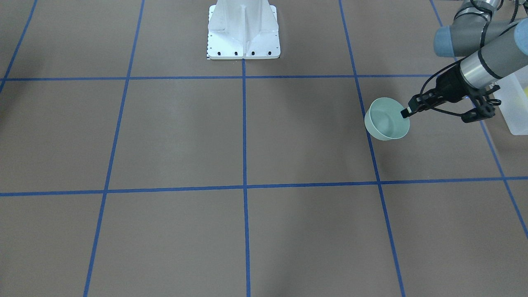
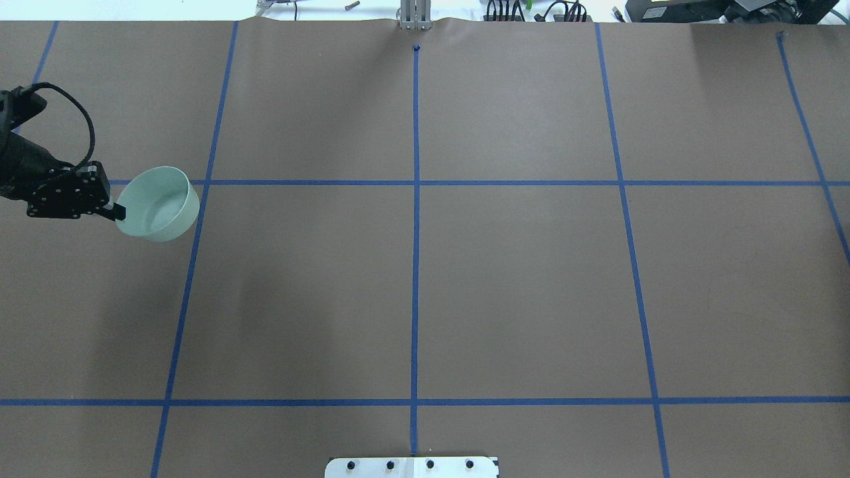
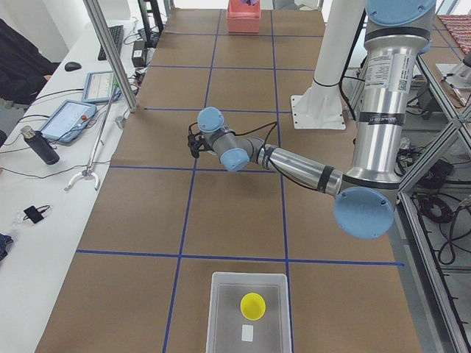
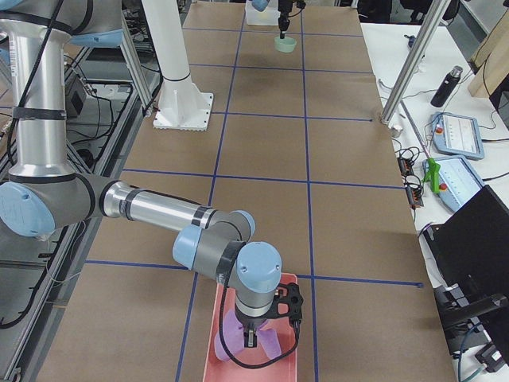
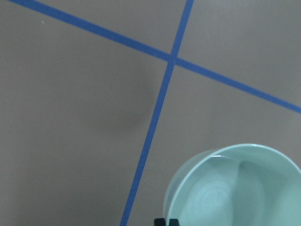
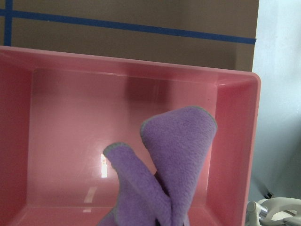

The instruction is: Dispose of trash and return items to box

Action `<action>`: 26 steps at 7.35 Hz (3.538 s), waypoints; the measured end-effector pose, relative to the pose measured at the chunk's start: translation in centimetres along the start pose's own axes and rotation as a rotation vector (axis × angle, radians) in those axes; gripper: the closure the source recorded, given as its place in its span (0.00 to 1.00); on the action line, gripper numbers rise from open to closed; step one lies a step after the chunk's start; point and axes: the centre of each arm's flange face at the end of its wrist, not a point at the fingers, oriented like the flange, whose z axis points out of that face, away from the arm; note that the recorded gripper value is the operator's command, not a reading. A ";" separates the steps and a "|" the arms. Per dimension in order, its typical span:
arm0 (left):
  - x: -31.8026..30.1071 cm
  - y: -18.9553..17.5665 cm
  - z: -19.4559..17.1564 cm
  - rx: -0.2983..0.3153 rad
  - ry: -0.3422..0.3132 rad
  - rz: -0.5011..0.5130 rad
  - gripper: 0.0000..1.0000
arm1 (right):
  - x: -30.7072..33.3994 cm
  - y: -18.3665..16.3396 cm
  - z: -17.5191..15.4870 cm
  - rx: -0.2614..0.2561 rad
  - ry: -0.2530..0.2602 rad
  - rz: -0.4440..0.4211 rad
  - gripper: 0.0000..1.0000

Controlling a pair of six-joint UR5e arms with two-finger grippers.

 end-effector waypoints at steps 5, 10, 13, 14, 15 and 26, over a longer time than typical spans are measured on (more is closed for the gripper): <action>-7.4 -5.4 -10.9 0.139 0.019 0.123 1.00 | -2.5 -2.4 -1.8 0.137 -0.157 0.111 0.00; -31.1 -3.3 -21.1 0.270 -0.208 0.077 1.00 | -17.9 -6.3 -10.1 0.150 -0.222 0.169 0.00; -43.2 -1.1 -26.3 0.257 -0.288 -0.055 1.00 | -25.7 -6.7 -11.9 0.124 -0.236 0.181 0.00; -46.2 -1.0 -26.0 0.242 -0.288 -0.075 1.00 | -27.9 -6.7 -12.2 0.117 -0.240 0.191 0.00; -49.3 -1.5 -25.0 0.235 -0.290 -0.081 1.00 | -29.6 -6.7 -12.4 0.112 -0.244 0.196 0.00; -57.8 -2.2 -22.3 0.275 -0.454 -0.003 0.01 | -32.4 -6.6 -12.6 0.105 -0.244 0.168 0.00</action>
